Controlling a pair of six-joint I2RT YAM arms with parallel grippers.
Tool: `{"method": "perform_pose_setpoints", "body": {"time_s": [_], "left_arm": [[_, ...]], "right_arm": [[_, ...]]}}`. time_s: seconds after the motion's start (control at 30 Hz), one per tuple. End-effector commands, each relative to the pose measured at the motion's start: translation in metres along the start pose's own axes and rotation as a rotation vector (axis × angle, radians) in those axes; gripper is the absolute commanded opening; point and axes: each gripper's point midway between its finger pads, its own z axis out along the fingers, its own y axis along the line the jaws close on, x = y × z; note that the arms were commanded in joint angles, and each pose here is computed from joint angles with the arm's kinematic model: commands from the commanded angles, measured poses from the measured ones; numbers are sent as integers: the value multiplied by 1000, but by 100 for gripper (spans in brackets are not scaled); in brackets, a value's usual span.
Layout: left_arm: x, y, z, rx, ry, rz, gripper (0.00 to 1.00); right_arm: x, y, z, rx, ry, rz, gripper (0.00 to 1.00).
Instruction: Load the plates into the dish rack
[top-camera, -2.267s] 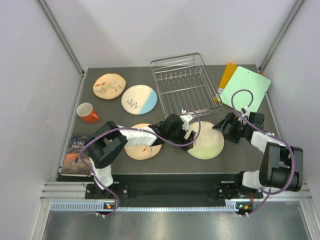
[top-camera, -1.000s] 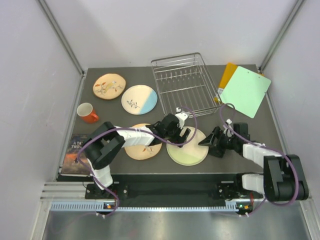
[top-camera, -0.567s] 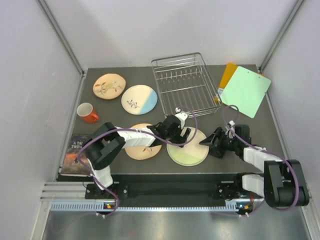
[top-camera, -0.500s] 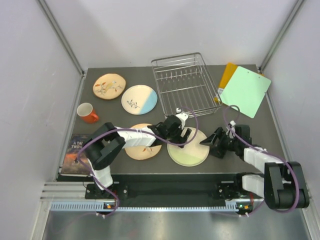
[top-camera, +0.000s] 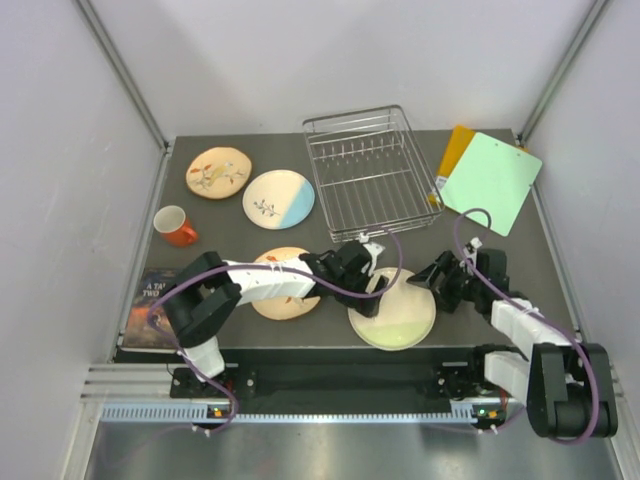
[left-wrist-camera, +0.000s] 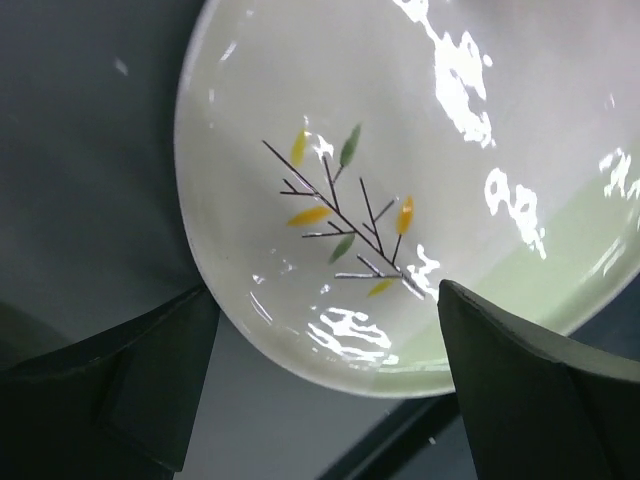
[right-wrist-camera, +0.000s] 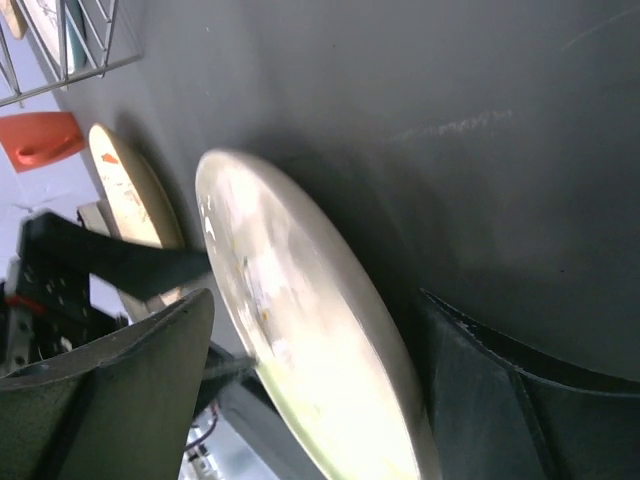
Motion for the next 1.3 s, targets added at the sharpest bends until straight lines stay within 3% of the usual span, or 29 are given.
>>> {"method": "perform_pose_setpoints", "body": {"time_s": [0.0,0.13,0.23,0.37,0.57,0.73,1.03,1.17,1.2,1.27], "left_arm": [[24,-54,-25,194,96,-47,94],[33,-55,-21,199,136,-111,92],[23,-54,-15,190,92,-130,92],[-6,-46,-10,159,21,-121,94],[-34,-16,-2,112,-14,-129,94],[-56,-10,0,108,-59,-114,94],[-55,-16,2,156,-44,-116,94],[-52,-17,3,163,-43,-113,94],[-52,-16,2,162,-45,-111,94],[-52,-16,0,164,-49,-88,95]], "right_arm": [[-4,12,-4,-34,-15,-65,80],[9,1,-9,13,31,-99,80],[19,2,-9,17,74,-134,79],[17,10,-7,-9,103,-180,53],[4,41,2,-110,191,-245,50],[10,50,9,-189,296,-238,54],[7,59,1,-259,164,-295,40],[8,71,-5,-326,117,-345,16],[7,73,-7,-332,112,-360,0],[8,83,-15,-369,104,-418,0]]}}
